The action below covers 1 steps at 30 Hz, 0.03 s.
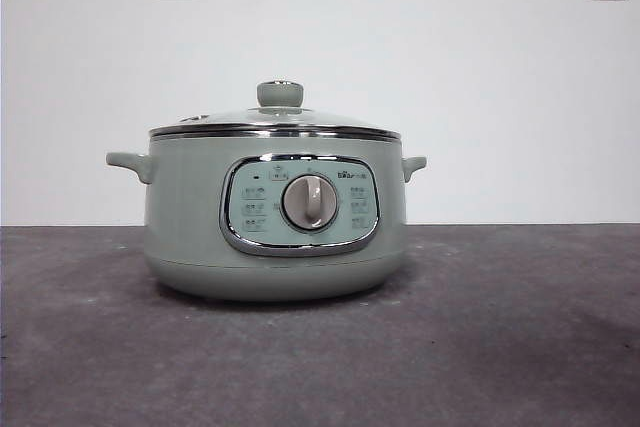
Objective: Pick up the corn,open the lid,put the corn in the pot,close the lid
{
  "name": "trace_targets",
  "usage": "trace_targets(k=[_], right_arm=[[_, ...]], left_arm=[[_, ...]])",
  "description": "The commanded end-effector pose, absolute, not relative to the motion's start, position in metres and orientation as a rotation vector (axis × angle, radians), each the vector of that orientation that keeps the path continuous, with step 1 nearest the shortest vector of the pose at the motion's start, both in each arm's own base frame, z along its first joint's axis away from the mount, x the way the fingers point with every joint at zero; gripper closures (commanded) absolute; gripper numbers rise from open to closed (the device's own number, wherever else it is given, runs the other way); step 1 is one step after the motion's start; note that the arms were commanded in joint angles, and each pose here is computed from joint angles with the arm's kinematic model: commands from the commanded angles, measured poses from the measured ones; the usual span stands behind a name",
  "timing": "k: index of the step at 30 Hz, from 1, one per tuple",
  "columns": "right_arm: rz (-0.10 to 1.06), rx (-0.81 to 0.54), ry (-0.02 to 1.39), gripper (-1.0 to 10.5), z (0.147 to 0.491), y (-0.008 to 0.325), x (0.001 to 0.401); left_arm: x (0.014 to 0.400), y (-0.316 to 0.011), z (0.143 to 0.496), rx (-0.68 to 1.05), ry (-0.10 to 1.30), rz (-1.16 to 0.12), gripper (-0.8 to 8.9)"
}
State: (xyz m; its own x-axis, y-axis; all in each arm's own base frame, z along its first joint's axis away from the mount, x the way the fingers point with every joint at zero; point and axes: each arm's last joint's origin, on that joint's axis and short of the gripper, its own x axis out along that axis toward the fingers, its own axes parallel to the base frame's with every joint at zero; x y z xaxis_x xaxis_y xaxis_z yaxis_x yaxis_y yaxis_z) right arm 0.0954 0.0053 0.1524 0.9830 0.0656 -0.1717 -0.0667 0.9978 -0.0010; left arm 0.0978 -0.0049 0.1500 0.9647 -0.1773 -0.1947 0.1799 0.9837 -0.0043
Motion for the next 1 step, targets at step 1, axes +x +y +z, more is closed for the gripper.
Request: trace_targets(k=[1], right_arm=[[0.062,0.003,0.176,9.5,0.1502,0.0053,0.0957]], left_arm=[[0.0982,-0.0047,0.1471,0.008,0.201,-0.179,8.15]])
